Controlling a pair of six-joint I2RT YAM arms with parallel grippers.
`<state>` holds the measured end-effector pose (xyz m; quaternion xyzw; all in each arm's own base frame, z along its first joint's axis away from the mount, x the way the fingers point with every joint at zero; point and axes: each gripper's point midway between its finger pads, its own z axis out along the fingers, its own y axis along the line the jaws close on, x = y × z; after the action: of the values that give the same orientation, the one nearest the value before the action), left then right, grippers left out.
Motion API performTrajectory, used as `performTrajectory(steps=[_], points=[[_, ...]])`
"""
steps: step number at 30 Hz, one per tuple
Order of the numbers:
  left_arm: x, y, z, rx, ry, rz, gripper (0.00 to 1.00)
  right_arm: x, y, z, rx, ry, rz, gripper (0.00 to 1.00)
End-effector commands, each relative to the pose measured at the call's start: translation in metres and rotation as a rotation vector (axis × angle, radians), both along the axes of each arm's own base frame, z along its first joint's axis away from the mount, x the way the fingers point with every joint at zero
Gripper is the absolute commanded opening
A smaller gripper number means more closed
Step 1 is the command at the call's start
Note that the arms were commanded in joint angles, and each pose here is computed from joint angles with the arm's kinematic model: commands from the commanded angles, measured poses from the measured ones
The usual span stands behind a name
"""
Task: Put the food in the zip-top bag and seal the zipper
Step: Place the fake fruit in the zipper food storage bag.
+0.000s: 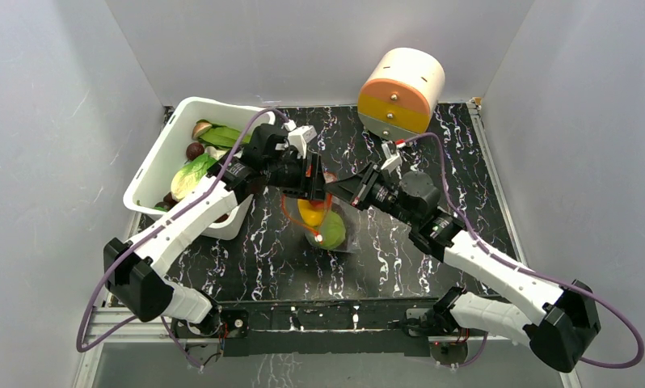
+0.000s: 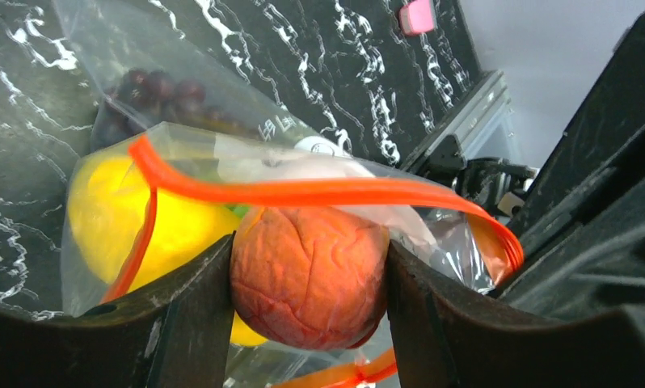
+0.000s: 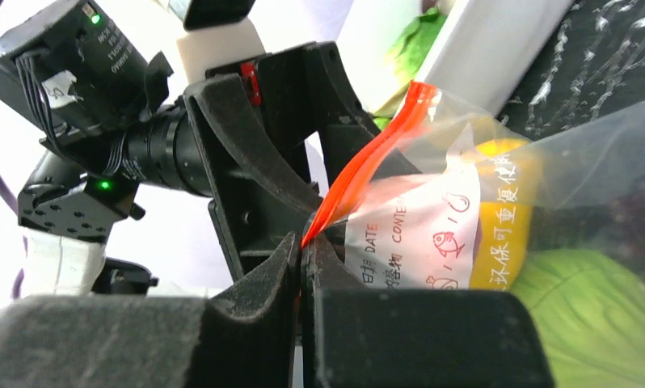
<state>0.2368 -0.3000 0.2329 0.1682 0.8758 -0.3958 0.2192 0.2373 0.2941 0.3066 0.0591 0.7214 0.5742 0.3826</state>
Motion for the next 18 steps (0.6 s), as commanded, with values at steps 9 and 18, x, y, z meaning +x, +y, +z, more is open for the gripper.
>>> performTrajectory(steps=[9, 18], points=[[-0.015, -0.015, -0.02, -0.065, 0.058, -0.021, 0.38, -0.031, -0.01, -0.012, 0.075, -0.024, 0.057, 0.0], [-0.012, -0.019, -0.011, -0.091, 0.074, 0.008, 0.68, -0.021, -0.03, -0.016, 0.015, -0.042, -0.064, 0.0]])
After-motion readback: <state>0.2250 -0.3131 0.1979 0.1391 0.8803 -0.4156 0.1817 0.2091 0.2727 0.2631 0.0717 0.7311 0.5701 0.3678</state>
